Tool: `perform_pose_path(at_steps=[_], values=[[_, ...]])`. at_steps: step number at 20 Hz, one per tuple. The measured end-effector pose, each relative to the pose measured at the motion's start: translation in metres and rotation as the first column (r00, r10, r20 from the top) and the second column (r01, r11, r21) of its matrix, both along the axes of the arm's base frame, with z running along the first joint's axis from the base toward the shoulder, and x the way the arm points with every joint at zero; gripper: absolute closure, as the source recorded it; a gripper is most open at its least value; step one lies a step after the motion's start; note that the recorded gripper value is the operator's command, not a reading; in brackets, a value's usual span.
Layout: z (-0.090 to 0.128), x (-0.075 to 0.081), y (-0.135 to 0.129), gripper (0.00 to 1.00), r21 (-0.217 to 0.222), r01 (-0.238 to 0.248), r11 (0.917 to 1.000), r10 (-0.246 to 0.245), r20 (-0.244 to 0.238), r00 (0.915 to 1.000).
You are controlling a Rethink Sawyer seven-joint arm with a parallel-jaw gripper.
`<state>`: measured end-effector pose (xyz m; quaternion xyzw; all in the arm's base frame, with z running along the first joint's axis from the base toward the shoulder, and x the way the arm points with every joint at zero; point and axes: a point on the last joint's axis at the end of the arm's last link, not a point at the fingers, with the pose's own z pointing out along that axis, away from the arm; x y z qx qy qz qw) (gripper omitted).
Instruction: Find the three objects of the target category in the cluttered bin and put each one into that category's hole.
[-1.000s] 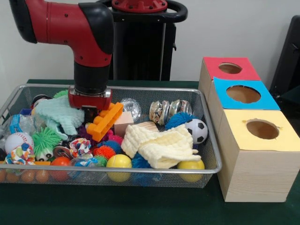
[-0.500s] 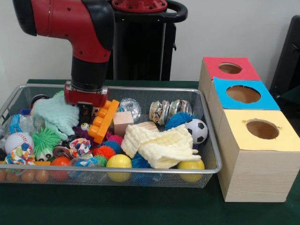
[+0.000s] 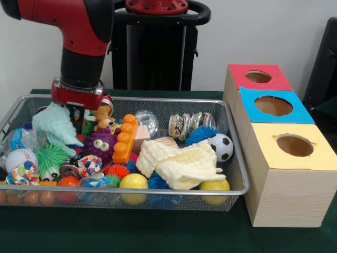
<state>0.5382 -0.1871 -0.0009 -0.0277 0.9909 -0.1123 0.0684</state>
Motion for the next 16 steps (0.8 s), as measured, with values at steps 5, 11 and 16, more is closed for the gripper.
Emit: perform_pose_path(at_steps=[5,11,16], values=[[0.009,-0.003,-0.019,1.0,-0.017,0.029,0.9994,-0.029,0.005,0.9996],[0.009,-0.011,-0.03,1.0,-0.027,0.043,0.9987,-0.044,-0.003,0.999],[0.008,-0.015,-0.033,1.0,-0.036,0.038,0.9986,-0.038,-0.01,0.9992]])
